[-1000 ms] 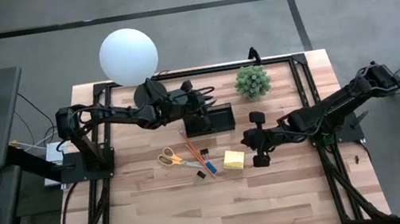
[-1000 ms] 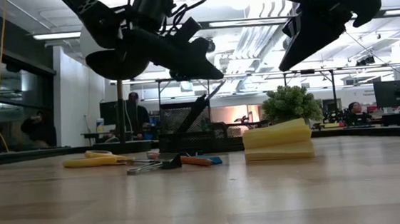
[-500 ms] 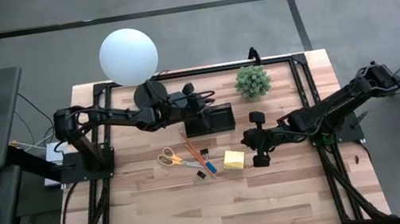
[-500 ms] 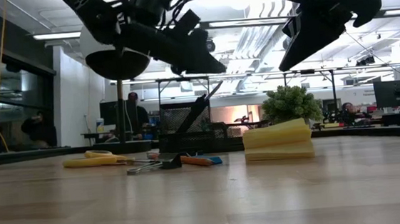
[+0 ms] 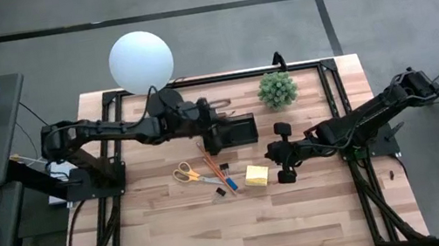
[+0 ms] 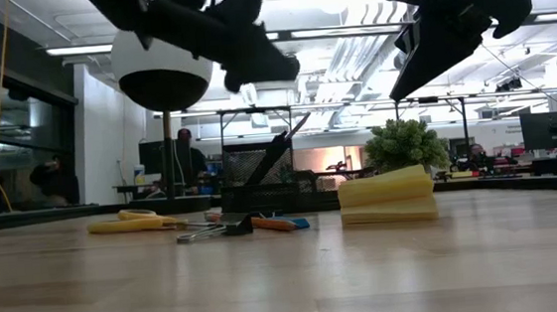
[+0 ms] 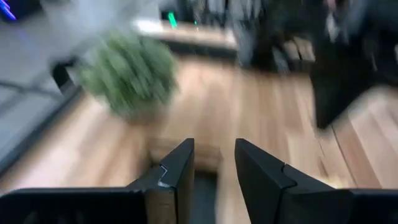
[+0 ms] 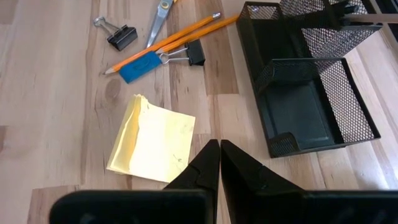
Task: Pick and place office supplies into organizer
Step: Put the bottom yellow pencil into the black organizer
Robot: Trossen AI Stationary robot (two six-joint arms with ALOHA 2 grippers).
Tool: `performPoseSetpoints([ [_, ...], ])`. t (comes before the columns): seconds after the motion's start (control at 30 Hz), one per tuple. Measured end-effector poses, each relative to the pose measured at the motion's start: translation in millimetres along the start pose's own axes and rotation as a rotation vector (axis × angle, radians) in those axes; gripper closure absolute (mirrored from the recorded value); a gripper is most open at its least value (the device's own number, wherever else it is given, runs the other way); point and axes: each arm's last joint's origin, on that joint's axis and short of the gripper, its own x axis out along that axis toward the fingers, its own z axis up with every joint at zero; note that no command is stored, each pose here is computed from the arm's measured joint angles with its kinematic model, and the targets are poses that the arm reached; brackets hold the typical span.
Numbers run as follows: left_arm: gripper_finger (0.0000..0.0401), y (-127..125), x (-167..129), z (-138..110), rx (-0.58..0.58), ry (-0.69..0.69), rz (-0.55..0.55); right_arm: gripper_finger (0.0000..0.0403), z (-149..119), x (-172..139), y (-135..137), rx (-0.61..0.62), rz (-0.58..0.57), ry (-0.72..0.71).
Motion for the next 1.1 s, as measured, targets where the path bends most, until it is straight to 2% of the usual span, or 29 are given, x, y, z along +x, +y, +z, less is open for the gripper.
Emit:
performPoseSetpoints([
  [0.2,0.0296,-38,-12,-27,0.224,0.283,-0.119,0.0391,0,0,0,-0.008,0.000,-0.001],
  [0.3,0.0296,-53,-17,-37,0.377,0.363,-0.178,0.0391,0,0,0,-0.013,0.001,-0.003],
  [0.47,0.0296,-70,-24,-48,0.706,0.451,-0.175,0.0391,2,0,0,-0.008,0.005,-0.021],
  [0.53,0.0296,-70,-26,-52,0.789,0.493,-0.154,0.0391,3,0,1,-0.007,0.005,-0.025],
  [0.63,0.0296,-66,-29,-57,0.821,0.567,-0.122,0.0391,3,0,1,-0.006,0.009,-0.027],
  [0.8,0.0296,-64,-33,-62,0.788,0.643,-0.112,0.0391,3,0,1,-0.013,0.009,-0.026],
  [0.97,0.0296,-73,-30,-59,0.711,0.555,-0.271,0.0391,3,0,1,-0.014,0.009,-0.026],
  [1.1,0.0296,-79,-29,-55,0.706,0.487,-0.314,0.0391,4,0,1,-0.009,0.024,-0.036],
])
